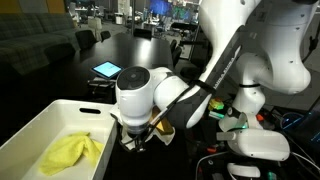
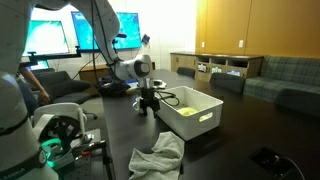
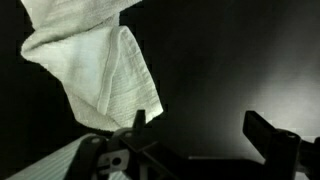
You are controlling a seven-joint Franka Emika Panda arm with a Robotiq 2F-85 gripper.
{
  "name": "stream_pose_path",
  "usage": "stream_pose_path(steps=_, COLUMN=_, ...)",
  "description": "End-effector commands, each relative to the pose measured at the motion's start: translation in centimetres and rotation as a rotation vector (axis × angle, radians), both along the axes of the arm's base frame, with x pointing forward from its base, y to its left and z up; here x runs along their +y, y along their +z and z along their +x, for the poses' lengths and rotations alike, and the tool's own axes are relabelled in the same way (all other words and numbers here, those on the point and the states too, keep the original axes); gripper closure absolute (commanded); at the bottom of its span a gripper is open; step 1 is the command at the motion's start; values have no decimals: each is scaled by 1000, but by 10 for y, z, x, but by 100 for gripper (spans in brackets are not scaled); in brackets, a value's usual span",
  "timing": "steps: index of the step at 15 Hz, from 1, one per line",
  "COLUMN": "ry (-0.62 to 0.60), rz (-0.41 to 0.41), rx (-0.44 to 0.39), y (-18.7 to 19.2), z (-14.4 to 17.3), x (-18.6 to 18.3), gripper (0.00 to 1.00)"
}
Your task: Pick up the yellow towel and put it in the bucket, pick up the marker and put it in the cup, pick up the white towel and put it in the bucket, finally pick up the black masking tape and put it in the cup
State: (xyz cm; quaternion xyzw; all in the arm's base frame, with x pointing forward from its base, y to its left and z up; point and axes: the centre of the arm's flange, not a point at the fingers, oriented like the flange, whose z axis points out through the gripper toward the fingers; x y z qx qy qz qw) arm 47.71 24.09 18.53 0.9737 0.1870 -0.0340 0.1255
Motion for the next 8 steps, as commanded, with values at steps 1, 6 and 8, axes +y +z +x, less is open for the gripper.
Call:
stream_pose_path(steps=1, ry=-71, rz=64, rx=68, y=-16, z=12, x=-27, gripper=0)
stream_pose_path(steps=6, ry=-142, rz=150, rx=129, y=-45, z=11, x=-62, gripper=0)
stream_pose_path(steps=8, ry=-151, rz=185, rx=151, y=-55, z=10, x=-69, gripper=0)
